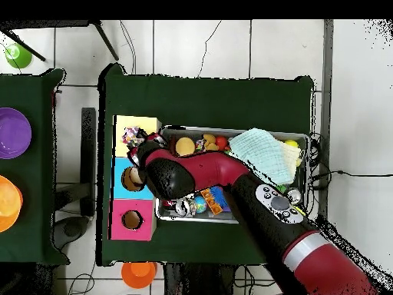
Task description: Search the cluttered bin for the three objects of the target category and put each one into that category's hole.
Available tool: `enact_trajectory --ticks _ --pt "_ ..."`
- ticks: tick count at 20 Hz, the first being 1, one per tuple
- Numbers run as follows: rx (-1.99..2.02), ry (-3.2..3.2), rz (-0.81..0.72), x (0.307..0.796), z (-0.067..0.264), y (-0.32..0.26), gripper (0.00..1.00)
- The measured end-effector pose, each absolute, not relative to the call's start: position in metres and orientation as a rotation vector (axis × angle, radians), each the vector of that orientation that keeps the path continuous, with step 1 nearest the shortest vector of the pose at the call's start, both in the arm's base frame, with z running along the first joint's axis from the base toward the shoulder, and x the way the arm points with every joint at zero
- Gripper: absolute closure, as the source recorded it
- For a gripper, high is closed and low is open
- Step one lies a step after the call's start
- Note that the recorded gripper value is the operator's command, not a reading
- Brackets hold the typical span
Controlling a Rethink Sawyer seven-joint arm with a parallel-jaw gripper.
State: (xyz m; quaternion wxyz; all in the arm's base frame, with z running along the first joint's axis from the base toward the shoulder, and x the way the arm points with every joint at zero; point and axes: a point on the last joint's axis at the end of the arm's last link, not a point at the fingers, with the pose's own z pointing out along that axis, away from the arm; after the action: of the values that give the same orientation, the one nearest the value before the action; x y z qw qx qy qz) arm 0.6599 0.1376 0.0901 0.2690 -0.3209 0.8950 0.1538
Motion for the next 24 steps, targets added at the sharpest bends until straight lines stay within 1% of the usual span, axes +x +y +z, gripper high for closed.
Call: enact_trajectory --ticks 16,24 --pt "-0.895 2.440 0.420 0.656 0.092 0.137 0.00" --pt "-0.941 2.505 0.420 0.649 0.108 0.127 0.00"
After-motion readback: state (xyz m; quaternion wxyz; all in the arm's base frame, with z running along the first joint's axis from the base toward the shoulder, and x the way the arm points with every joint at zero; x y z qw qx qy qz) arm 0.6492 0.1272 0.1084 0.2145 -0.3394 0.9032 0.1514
